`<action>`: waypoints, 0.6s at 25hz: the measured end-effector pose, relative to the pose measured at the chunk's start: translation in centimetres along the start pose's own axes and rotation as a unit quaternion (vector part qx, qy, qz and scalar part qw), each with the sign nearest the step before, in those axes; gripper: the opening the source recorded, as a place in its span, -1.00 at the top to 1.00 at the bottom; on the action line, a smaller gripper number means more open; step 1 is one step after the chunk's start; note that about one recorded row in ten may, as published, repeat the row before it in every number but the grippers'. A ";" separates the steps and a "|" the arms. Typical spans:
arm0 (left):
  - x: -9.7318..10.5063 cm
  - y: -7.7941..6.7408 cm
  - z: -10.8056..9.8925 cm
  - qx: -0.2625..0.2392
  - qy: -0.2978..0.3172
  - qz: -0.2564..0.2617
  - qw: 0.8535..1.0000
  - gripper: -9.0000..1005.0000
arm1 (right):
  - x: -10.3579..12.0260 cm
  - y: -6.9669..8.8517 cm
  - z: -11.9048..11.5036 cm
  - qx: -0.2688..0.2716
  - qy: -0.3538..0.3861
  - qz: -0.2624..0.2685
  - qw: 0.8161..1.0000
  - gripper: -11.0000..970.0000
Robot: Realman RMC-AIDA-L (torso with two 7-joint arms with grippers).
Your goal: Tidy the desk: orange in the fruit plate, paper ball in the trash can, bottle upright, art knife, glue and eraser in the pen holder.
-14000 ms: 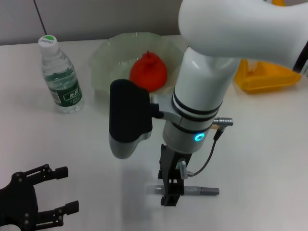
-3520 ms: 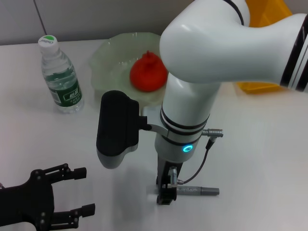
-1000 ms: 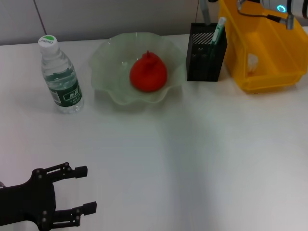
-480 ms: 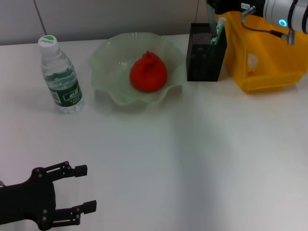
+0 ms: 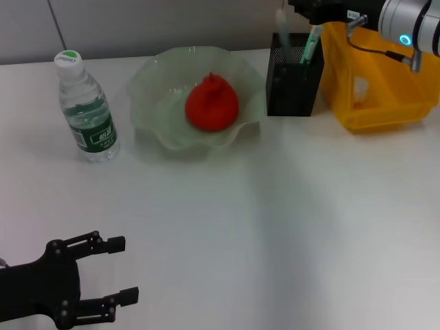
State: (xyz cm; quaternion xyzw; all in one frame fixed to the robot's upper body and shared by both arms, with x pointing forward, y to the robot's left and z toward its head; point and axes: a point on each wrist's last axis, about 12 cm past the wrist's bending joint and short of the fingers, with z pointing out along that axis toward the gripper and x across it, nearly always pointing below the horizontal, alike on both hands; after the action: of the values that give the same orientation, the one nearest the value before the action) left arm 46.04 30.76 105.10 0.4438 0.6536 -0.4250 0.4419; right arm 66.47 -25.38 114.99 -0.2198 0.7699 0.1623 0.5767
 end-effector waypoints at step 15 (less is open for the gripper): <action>-0.3 0.0 0.0 -0.016 -0.029 -0.012 0.999 -0.62 | 0.0 1.1 -6.9 -0.115 -0.050 0.010 0.992 -0.24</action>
State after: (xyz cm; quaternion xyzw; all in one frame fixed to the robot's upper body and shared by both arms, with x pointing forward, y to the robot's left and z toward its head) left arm 46.07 30.67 105.35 0.4166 0.6524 -0.4323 0.4626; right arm 60.30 -27.92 116.91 -0.2685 0.7186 0.2664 0.5836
